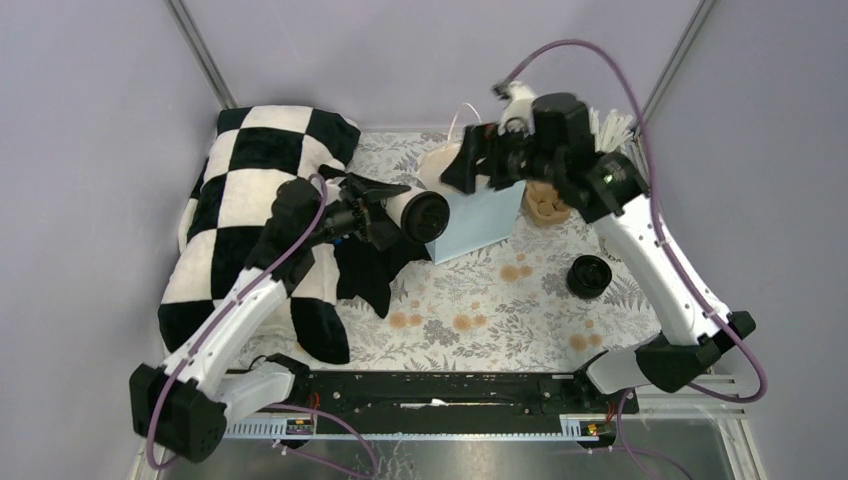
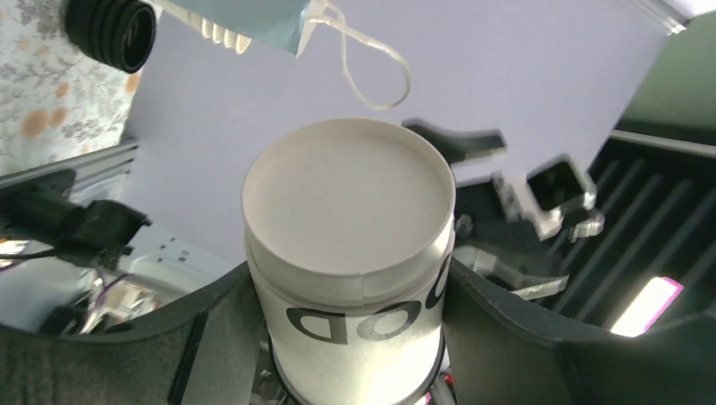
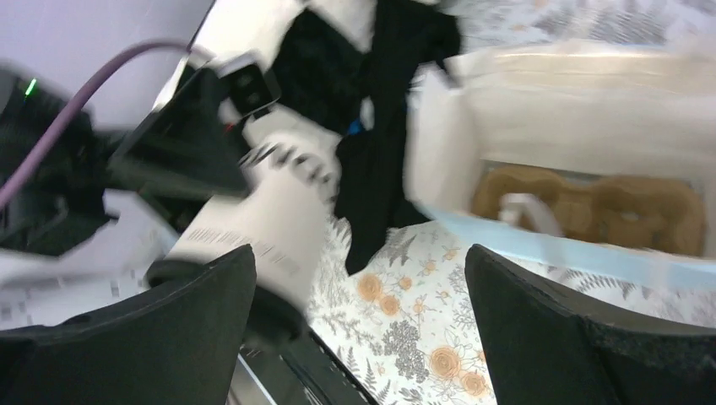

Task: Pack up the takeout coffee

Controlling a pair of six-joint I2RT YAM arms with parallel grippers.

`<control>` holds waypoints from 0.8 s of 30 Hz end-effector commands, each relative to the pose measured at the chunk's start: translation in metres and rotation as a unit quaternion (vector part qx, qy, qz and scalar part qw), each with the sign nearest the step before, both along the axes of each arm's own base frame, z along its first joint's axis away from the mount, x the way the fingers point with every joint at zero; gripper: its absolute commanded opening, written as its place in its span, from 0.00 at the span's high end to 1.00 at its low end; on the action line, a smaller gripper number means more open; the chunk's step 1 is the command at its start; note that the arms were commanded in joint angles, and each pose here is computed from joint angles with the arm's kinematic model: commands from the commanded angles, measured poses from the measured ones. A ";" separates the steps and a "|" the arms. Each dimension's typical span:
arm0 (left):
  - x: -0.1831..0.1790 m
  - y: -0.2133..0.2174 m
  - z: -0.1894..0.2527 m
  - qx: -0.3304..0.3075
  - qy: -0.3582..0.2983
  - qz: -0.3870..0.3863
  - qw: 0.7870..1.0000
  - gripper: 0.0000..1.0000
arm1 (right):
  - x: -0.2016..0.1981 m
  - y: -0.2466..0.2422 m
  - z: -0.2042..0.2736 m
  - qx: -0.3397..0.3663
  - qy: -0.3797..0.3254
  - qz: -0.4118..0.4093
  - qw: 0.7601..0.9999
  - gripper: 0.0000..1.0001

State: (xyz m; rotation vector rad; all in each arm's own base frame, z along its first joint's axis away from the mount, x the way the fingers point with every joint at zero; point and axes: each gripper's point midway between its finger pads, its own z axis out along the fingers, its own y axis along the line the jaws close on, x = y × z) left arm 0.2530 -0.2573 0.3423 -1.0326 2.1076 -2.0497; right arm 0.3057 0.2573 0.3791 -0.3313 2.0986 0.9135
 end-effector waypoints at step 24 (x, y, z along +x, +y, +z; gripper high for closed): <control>0.026 0.063 0.061 -0.165 0.051 0.200 0.965 0.47 | -0.078 0.081 0.070 0.010 -0.194 -0.022 0.981 0.03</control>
